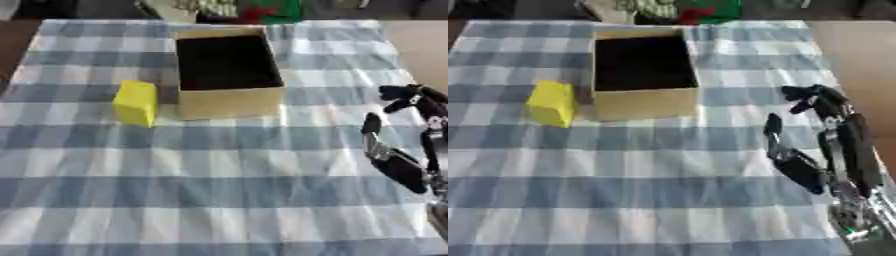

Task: Pick up objects on the table and place them in the box.

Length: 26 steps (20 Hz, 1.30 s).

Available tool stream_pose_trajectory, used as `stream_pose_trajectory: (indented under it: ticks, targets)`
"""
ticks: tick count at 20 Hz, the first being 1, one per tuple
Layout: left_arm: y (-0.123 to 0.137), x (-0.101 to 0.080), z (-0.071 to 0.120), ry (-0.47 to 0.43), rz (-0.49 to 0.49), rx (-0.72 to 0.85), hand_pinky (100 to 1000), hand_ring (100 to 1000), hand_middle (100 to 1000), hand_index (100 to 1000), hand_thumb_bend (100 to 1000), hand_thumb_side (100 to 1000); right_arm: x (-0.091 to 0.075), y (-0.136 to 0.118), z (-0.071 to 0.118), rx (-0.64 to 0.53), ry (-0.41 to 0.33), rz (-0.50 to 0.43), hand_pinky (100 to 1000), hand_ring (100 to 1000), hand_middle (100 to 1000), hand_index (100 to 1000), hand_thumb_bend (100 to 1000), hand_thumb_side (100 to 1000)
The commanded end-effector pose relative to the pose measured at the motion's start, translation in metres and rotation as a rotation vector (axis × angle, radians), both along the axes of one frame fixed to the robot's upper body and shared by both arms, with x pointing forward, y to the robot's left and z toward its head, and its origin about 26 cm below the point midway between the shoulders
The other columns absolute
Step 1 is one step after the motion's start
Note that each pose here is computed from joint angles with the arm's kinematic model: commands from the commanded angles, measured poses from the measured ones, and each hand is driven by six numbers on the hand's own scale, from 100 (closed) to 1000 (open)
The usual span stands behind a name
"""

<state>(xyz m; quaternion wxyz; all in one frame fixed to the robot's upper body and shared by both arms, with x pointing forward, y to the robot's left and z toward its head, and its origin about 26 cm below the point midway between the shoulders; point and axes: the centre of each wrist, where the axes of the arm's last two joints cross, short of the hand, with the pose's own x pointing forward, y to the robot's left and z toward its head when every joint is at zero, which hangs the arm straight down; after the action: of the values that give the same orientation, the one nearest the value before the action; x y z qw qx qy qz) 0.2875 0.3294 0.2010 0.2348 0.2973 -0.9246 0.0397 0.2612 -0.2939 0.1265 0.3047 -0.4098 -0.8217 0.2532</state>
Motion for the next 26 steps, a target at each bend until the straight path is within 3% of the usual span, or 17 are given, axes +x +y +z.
stream_pose_trajectory:
  ticks: [1,9,15,17,20,21,24,26]
  targets:
    - [0.002,-0.003,0.01,-0.033,0.011,0.026,914,708,635,818,338,531,0.0,0.001,0.006,-0.014,-0.023,0.002,855,552,616,784,100,415]
    - [0.014,-0.005,0.029,-0.056,0.094,0.154,890,721,646,817,368,467,-0.001,0.001,0.005,-0.014,-0.016,0.002,855,551,616,784,100,416]
    - [0.027,-0.008,0.065,0.01,0.228,0.469,847,748,679,825,373,436,-0.002,-0.002,0.005,-0.017,-0.008,0.006,853,552,616,782,100,418]
    - [0.036,-0.002,0.079,0.107,0.255,0.635,848,767,711,846,358,465,-0.002,-0.003,0.005,-0.019,-0.004,0.009,854,552,616,783,100,418]
    - [0.048,0.012,0.094,0.286,0.215,0.849,852,790,742,871,378,449,-0.003,-0.004,0.004,-0.022,0.004,0.014,853,552,616,782,100,418]
    - [0.052,0.017,0.099,0.334,0.194,0.91,853,803,754,878,435,376,-0.003,-0.004,0.004,-0.024,0.006,0.016,853,553,616,782,100,418]
    - [0.065,0.03,0.113,0.45,0.136,1.058,863,828,777,885,513,313,-0.003,-0.004,0.005,-0.027,0.01,0.021,853,552,616,782,100,417]
    - [0.072,0.039,0.12,0.521,0.11,1.135,864,837,782,880,589,226,-0.003,-0.004,0.005,-0.029,0.013,0.025,853,552,616,782,100,417]
